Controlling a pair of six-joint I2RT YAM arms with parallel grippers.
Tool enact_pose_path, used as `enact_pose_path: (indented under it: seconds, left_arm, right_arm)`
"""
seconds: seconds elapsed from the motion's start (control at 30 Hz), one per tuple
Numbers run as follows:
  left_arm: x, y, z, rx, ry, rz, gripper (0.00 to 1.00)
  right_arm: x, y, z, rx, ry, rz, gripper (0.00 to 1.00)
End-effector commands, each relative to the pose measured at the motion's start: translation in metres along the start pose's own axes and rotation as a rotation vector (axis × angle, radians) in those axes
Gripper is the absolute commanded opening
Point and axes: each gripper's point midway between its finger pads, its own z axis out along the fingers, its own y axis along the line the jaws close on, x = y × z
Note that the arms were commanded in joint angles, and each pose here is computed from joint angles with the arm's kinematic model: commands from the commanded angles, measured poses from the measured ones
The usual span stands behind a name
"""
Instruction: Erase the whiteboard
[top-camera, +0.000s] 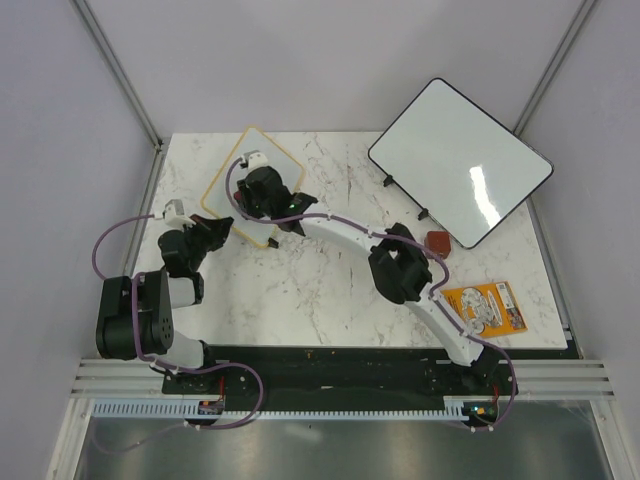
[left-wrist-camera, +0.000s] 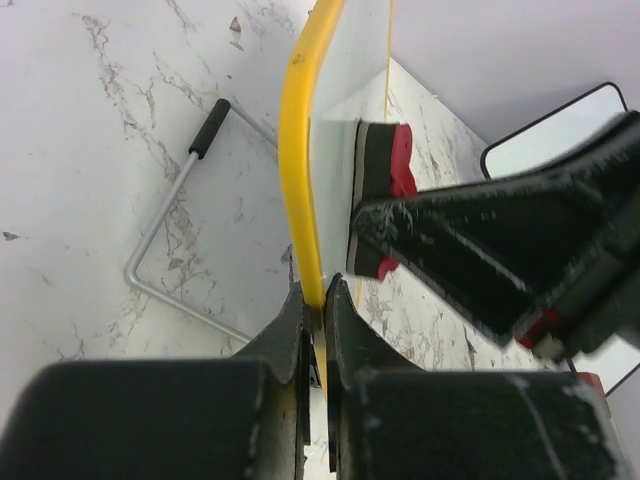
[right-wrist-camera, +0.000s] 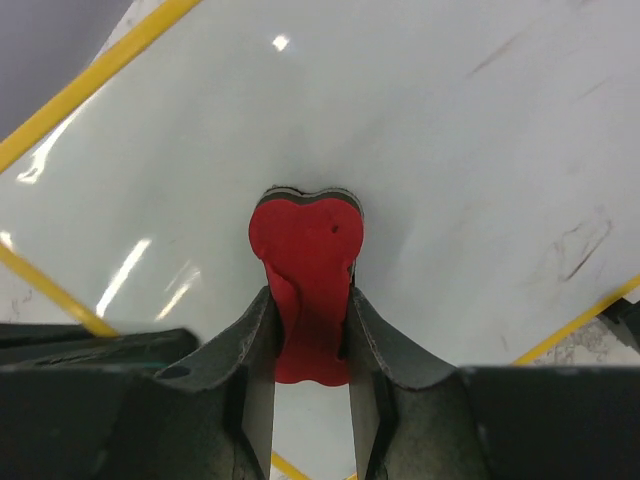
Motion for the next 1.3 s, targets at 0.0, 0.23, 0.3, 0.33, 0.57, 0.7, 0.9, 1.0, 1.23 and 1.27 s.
enact_pose_path:
  seconds: [0.0, 0.23, 0.3, 0.33, 0.57, 0.7, 0.9, 1.0, 1.23, 1.27]
  left_arm:
    - [0.015, -0.038, -0.003, 0.179, 0.073, 0.12, 0.02]
    - [0.015, -0.039, -0.004, 0.181, 0.072, 0.123, 0.02]
    - [0.015, -0.039, -0.003, 0.182, 0.074, 0.121, 0.02]
    - [0.015, -0.039, -0.003, 0.184, 0.074, 0.122, 0.02]
    - [0.016, -0.039, -0.003, 0.185, 0.075, 0.12, 0.02]
    - [0.016, -0.039, -0.004, 0.185, 0.075, 0.12, 0.02]
    - [0.015, -0.04, -0.004, 0.187, 0.071, 0.122, 0.02]
    - [0.014, -0.041, -0.004, 0.19, 0.068, 0.124, 0.02]
    - [0.015, -0.041, -0.005, 0.19, 0.071, 0.123, 0.02]
    - [0.015, -0.041, -0.005, 0.19, 0.07, 0.123, 0.02]
  right_arm:
    - [0.078, -0.069, 0.034, 0.055, 0.192, 0.175, 0.0]
    - [0.071, -0.105, 0.056, 0.0, 0.19, 0.351, 0.0]
    - [0.072, -0.098, 0.059, -0.04, 0.202, 0.371, 0.0]
    - [0.078, -0.097, 0.06, -0.039, 0.215, 0.38, 0.0]
    - [0.12, -0.084, 0.045, -0.067, 0.327, 0.384, 0.0]
    - [0.154, -0.087, 0.019, -0.013, 0.406, 0.368, 0.0]
    - [0.184, -0.097, -0.016, 0.043, 0.483, 0.37, 0.0]
    - [0.186, -0.098, -0.019, 0.042, 0.464, 0.378, 0.0]
    - [0.14, -0.078, 0.006, -0.054, 0.374, 0.378, 0.0]
    - [0.124, -0.076, 0.008, -0.068, 0.342, 0.376, 0.0]
